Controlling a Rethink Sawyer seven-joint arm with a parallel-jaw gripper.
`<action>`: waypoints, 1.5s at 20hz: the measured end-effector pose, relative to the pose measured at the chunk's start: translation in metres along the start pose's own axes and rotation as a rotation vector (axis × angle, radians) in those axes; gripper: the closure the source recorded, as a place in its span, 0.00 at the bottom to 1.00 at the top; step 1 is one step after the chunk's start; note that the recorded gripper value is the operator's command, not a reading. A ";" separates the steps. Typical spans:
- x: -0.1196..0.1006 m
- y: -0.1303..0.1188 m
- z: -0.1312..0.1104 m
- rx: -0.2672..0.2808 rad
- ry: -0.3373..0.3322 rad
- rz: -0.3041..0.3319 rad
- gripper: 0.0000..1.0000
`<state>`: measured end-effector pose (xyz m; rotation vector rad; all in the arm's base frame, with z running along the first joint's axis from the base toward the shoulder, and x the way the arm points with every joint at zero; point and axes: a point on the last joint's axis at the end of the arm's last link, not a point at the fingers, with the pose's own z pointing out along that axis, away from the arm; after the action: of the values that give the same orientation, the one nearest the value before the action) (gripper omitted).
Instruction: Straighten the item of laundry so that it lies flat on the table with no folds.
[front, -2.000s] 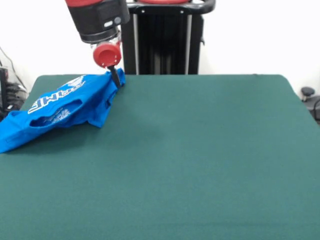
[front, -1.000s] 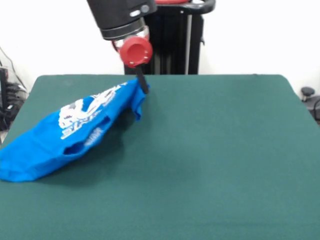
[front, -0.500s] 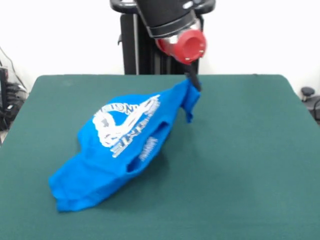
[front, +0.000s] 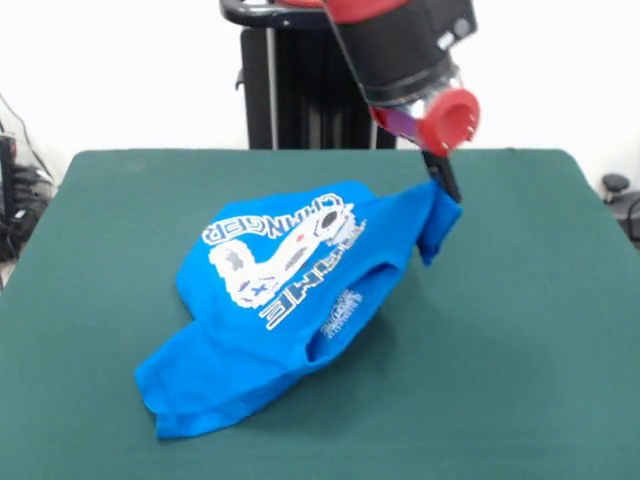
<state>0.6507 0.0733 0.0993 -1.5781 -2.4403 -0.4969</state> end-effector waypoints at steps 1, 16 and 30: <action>0.002 0.002 0.008 0.001 0.002 -0.004 1.00; -0.005 -0.008 0.063 -0.011 0.045 0.056 1.00; 0.054 0.020 0.049 -0.087 0.151 0.067 1.00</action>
<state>0.6477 0.1451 0.0757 -1.5872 -2.2749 -0.6930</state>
